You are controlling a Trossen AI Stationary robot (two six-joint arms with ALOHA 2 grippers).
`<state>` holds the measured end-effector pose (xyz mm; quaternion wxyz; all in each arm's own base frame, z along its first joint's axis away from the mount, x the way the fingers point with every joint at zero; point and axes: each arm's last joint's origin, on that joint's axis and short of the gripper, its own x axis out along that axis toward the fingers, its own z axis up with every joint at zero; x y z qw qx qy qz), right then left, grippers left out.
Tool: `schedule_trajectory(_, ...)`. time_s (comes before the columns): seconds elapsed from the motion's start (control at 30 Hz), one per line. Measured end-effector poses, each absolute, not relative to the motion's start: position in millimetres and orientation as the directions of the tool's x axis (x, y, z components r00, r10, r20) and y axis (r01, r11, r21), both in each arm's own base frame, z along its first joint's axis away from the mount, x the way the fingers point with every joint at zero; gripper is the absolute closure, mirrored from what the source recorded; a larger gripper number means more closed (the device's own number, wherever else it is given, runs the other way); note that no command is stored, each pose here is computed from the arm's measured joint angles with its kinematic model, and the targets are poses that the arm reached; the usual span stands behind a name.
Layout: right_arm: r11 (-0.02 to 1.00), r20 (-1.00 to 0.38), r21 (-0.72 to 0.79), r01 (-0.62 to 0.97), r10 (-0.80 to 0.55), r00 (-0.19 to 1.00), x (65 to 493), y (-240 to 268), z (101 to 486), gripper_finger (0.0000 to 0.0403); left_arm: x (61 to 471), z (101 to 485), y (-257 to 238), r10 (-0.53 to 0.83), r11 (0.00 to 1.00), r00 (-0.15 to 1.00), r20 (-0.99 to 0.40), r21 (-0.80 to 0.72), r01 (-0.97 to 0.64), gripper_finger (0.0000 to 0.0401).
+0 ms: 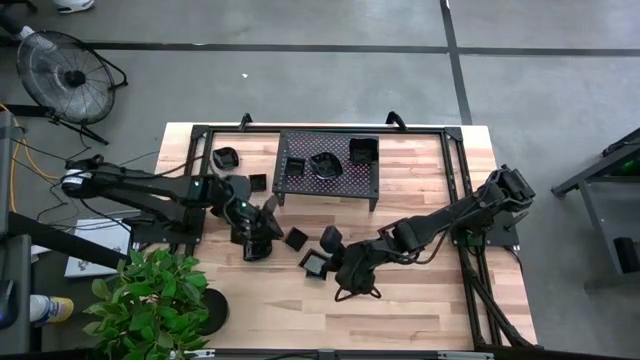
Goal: Pick & Place Mini shaped plates
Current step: Stack the square plate on the square plate on the shelf
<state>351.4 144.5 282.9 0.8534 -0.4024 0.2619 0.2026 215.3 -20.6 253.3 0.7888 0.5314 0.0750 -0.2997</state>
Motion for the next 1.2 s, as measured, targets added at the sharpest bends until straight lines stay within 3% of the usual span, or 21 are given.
schedule_trajectory(0.3,0.607,-0.571,-0.552,-0.572,0.225,0.789,360,134,287,0.0402,230,253,-45,-0.395,0.088,0.844,-0.364,0.899,0.429,0.0325)
schedule_trajectory(0.5,0.6,-0.567,-0.55,-0.581,0.242,0.787,365,128,285,0.0402,232,259,-52,-0.418,0.086,0.858,-0.3,0.927,0.366,0.0325)
schedule_trajectory(1.2,0.569,-0.53,-0.602,-0.559,0.239,0.814,374,113,286,0.0403,239,248,-54,-0.42,0.085,0.838,-0.35,0.904,0.42,0.0325)
